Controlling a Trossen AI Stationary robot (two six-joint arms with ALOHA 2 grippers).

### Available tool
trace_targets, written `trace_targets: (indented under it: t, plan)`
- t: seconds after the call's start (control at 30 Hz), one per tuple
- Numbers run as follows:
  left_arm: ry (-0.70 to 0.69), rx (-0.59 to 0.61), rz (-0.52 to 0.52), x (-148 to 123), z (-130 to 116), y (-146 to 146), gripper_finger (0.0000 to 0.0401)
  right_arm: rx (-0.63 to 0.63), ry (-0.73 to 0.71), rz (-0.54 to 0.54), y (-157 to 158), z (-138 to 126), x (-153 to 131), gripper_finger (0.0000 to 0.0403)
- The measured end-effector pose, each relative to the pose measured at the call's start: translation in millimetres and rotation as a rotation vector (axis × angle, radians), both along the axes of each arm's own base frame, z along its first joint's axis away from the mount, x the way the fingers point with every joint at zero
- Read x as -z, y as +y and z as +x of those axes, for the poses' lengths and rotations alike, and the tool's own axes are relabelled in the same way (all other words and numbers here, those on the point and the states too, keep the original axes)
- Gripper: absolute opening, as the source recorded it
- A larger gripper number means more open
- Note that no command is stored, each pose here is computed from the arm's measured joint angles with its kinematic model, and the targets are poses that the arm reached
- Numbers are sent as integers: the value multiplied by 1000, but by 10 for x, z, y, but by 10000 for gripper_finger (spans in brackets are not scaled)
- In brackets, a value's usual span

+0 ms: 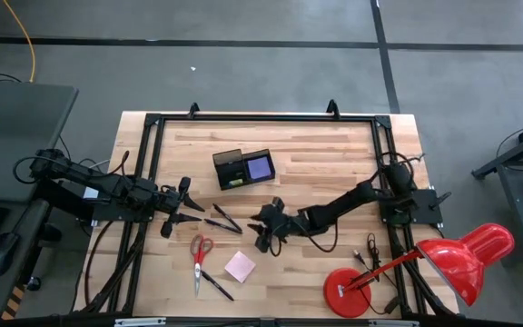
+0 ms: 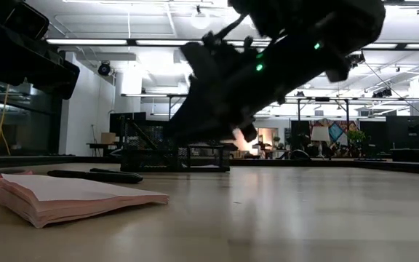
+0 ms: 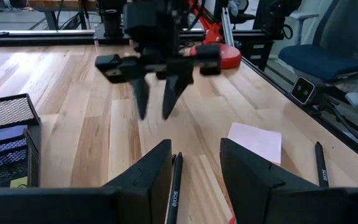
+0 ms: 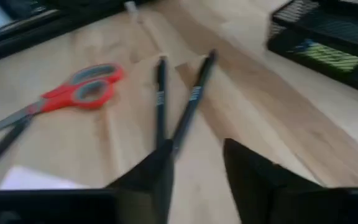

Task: Pick and place office supplies into organizer
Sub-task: Put the black pen into the black desk organizer

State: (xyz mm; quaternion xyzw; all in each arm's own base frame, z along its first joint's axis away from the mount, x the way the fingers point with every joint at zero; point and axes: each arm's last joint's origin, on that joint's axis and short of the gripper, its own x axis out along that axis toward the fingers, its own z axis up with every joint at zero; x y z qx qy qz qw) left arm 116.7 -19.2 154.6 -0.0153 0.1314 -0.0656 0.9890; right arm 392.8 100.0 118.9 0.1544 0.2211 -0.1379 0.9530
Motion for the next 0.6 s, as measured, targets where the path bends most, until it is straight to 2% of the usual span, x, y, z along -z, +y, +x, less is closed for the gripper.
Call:
trace_targets:
  t: [0.13, 0.23, 0.37, 0.6]
  plan:
    - [0, 0, 0, 0, 0, 0, 122, 56, 4, -72, 12, 146, 88, 204]
    - [0, 0, 0, 0, 0, 0, 122, 40, 1, -111, 48, 260, 86, 225]
    - [0, 0, 0, 0, 0, 0, 122, 64, 10, -145, 81, 409, 97, 224]
    - [1, 0, 0, 1, 0, 0, 122, 70, 150, -219, 146, 661, 237, 205]
